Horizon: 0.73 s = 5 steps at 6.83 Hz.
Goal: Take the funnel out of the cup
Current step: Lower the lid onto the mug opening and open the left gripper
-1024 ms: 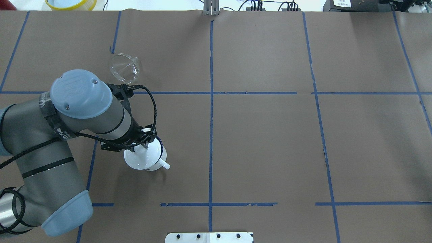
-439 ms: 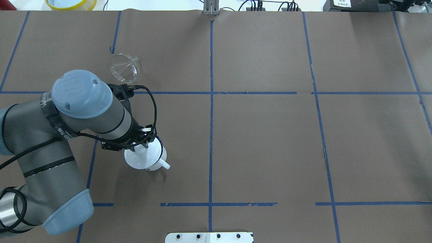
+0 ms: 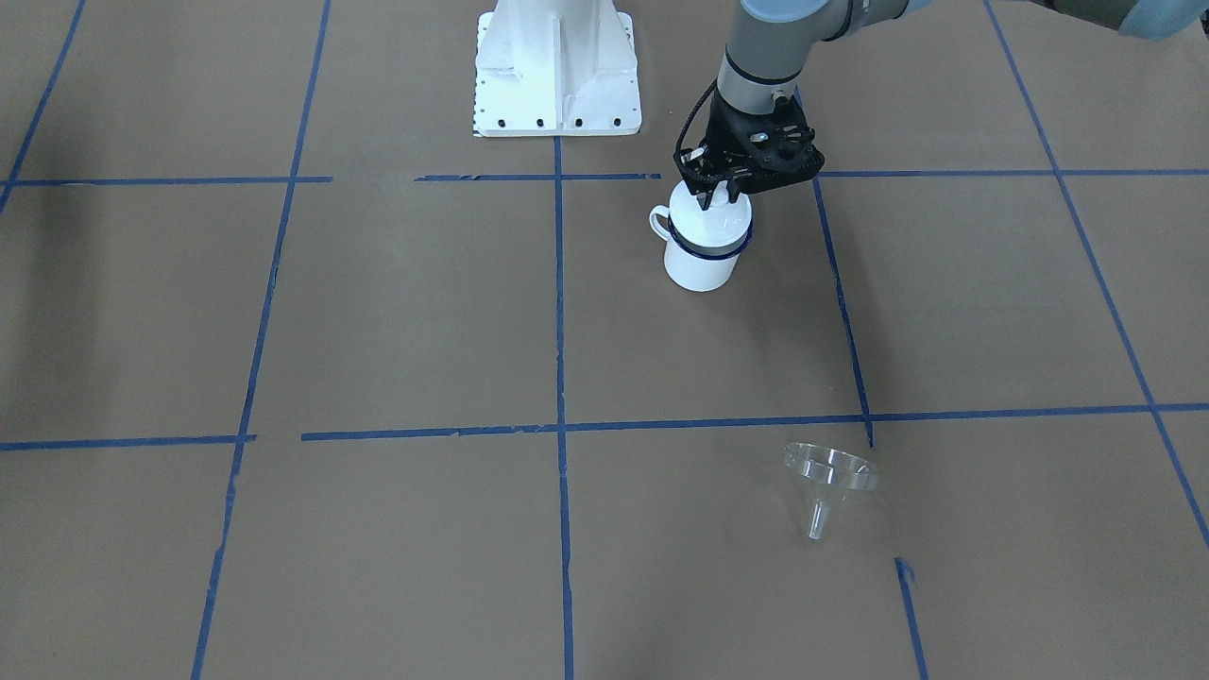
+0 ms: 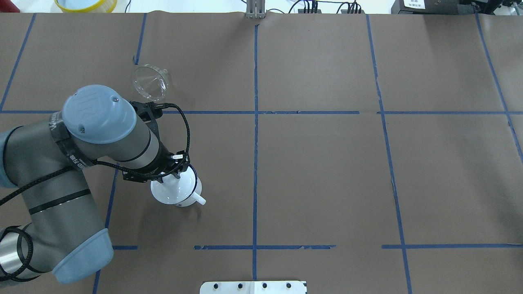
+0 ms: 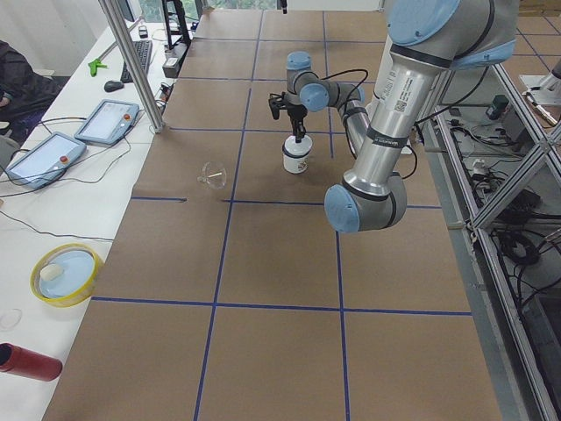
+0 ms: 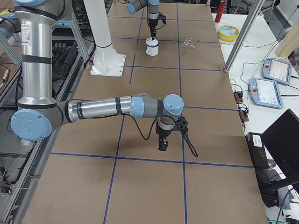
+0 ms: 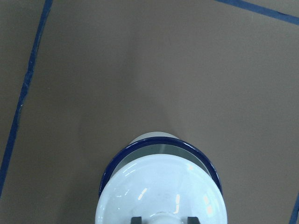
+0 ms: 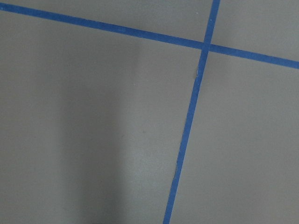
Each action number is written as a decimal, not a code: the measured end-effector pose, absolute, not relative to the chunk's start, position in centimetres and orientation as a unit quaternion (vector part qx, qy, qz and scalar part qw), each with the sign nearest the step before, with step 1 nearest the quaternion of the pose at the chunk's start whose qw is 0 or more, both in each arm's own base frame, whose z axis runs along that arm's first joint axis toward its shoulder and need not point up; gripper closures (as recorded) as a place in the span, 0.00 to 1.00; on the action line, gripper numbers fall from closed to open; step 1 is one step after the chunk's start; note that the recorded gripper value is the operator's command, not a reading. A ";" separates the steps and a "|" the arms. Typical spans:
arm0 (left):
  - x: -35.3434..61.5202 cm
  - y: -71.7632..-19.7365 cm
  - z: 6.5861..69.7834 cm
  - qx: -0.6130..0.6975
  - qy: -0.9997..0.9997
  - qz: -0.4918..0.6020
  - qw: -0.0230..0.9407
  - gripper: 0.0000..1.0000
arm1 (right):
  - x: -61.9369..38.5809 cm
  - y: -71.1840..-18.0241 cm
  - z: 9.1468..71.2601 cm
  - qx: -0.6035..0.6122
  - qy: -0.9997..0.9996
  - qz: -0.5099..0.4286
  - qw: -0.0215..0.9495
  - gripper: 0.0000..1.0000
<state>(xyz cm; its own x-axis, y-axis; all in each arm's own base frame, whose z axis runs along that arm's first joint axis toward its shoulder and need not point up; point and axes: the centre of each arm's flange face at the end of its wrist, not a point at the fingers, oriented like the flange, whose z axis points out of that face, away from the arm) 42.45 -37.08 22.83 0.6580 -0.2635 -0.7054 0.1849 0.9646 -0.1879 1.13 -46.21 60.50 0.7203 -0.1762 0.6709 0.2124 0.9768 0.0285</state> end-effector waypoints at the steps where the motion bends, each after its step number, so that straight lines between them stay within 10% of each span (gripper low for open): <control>1: 42.5 -37.1 22.9 -0.049 0.396 -0.123 0.909 0.00 | 1.1 -46.2 60.5 -0.025 -0.359 -0.105 0.927 0.00; 5: 42.5 -37.3 22.9 -0.047 0.399 -0.122 0.908 0.00 | 1.1 -46.2 60.5 -0.025 -0.359 -0.105 0.927 0.00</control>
<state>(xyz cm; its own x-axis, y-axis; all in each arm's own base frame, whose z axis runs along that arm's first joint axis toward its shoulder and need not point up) 42.49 -37.28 22.92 0.6519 -0.2586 -0.7128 0.1835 0.9659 -0.1826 1.13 -46.20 60.50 0.7203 -0.1758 0.6710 0.2124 0.9768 0.0279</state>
